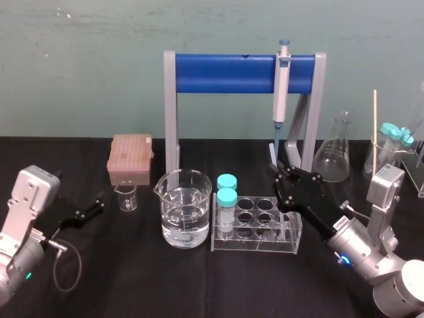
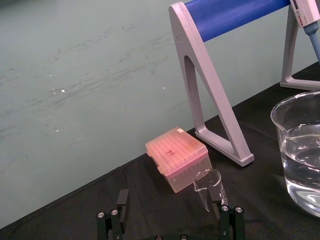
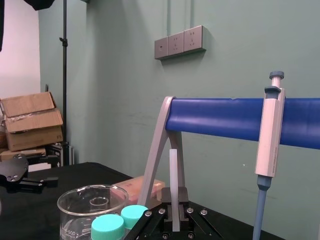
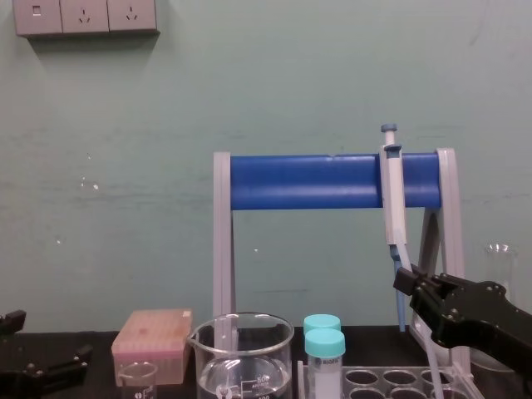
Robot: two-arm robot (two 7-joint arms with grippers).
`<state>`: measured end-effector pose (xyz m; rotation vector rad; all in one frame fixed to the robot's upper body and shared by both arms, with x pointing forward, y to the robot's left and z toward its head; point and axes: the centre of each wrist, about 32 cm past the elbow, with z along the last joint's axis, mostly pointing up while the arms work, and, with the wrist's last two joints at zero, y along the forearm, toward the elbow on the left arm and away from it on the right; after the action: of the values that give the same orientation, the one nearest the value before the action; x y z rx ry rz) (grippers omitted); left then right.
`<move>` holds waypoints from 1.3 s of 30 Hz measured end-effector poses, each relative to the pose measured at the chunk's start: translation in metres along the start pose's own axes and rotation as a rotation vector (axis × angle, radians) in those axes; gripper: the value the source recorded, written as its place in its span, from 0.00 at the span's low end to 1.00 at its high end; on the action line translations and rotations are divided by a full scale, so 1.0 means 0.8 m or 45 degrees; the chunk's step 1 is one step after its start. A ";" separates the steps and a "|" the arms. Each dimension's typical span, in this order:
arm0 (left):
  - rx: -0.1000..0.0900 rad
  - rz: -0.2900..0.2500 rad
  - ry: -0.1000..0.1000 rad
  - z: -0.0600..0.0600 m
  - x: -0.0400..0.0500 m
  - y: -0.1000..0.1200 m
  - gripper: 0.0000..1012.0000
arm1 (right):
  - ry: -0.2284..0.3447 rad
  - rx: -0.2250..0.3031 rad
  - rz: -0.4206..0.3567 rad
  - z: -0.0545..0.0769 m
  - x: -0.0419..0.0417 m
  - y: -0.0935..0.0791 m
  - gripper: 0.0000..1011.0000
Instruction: Pick up the stirring rod with one hand, then place it down.
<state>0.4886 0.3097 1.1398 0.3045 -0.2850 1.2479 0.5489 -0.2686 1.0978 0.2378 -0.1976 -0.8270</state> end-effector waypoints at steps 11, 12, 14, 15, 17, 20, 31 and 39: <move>0.000 0.000 0.000 0.000 0.000 0.000 0.99 | -0.001 0.001 -0.001 0.000 0.000 0.000 0.07; 0.000 0.000 0.000 0.000 0.000 0.000 0.99 | -0.001 0.002 -0.001 0.000 0.000 0.000 0.07; 0.000 0.000 0.000 0.000 0.000 0.000 0.99 | -0.001 0.002 -0.001 0.000 0.000 0.000 0.11; 0.000 0.000 0.000 0.000 0.000 0.000 0.99 | -0.001 0.002 -0.001 0.000 0.000 0.000 0.12; 0.000 0.000 0.000 0.000 0.000 0.000 0.99 | -0.002 0.002 -0.001 0.000 0.000 0.000 0.19; 0.000 0.000 0.000 0.000 0.000 0.000 0.99 | -0.002 0.002 -0.001 0.000 0.000 0.000 0.30; 0.000 0.000 0.000 0.000 0.000 0.000 0.99 | -0.002 0.003 -0.001 0.000 0.000 0.000 0.64; 0.000 0.000 0.000 0.000 0.000 0.000 0.99 | -0.003 0.003 0.000 0.000 0.001 0.000 0.85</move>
<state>0.4886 0.3097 1.1398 0.3044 -0.2850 1.2479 0.5492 -0.2689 1.0978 0.2394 -0.2009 -0.8273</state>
